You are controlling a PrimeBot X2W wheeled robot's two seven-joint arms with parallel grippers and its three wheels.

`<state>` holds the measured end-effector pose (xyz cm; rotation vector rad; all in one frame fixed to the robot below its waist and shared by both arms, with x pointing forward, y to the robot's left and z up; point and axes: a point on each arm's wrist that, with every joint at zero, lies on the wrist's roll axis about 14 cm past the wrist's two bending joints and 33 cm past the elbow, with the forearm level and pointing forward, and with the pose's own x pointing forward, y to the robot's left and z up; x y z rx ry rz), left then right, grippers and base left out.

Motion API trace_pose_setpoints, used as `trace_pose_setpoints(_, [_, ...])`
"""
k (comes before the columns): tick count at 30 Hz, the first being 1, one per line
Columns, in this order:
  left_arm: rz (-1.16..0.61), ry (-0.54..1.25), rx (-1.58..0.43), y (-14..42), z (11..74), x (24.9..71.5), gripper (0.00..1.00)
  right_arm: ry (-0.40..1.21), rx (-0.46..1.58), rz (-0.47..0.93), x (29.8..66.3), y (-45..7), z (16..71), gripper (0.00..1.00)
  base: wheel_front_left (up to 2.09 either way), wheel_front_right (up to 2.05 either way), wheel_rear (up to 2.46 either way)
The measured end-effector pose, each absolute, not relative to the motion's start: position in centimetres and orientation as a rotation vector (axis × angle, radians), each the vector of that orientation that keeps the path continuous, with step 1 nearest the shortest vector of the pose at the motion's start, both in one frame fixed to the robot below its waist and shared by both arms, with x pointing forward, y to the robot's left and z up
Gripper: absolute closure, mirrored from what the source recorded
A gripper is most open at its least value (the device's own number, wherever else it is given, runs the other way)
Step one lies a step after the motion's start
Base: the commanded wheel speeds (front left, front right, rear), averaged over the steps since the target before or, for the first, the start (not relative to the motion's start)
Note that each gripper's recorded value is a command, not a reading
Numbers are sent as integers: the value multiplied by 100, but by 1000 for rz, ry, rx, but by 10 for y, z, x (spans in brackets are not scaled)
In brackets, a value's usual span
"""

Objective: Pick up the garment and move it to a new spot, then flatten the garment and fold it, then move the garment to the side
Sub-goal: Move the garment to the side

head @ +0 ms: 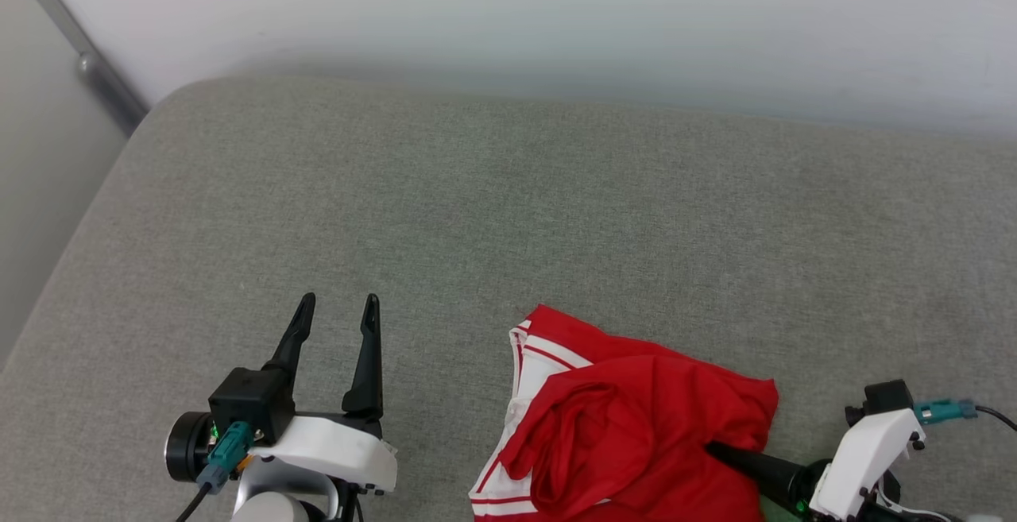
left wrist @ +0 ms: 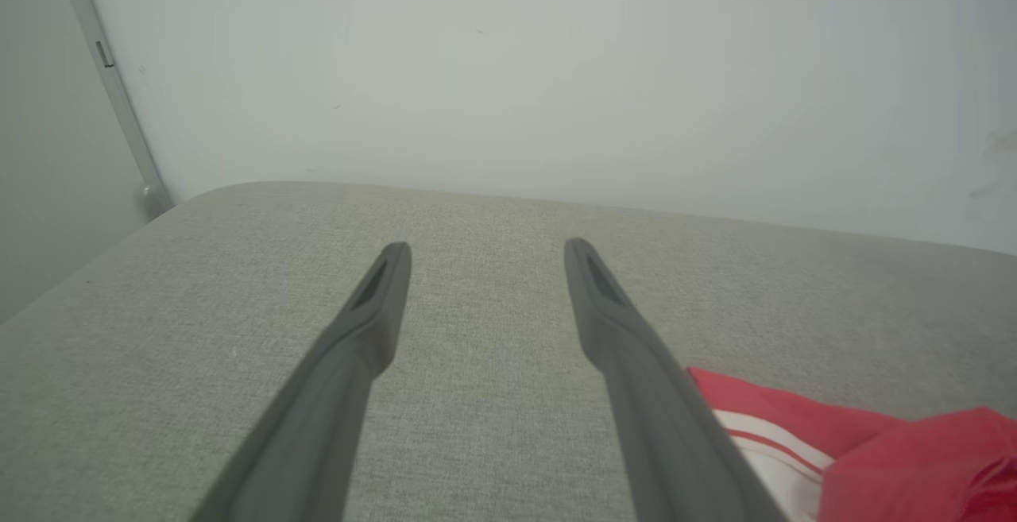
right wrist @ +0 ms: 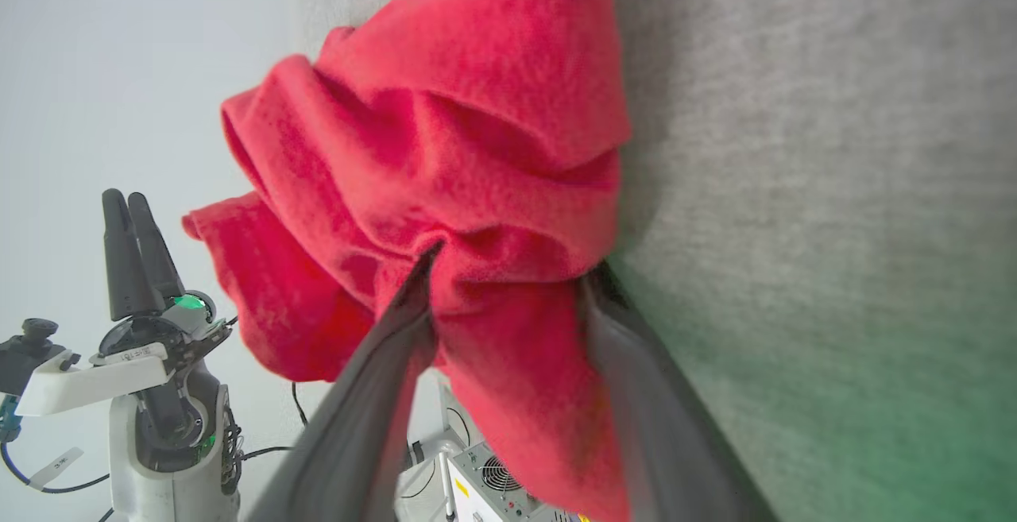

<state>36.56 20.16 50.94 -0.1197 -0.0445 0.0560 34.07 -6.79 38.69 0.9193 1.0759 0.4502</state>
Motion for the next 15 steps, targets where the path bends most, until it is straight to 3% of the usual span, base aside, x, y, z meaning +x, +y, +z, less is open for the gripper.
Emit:
trace_pose_setpoints(6, [49,-51,-122,199,511,366,0,1008,807,509,350,-68,403,100,0,0,0])
trace_pose_setpoints(15, [-42,-65,-141,170,515,371,0,851,277,574,352,-106,446,100,0,0,0])
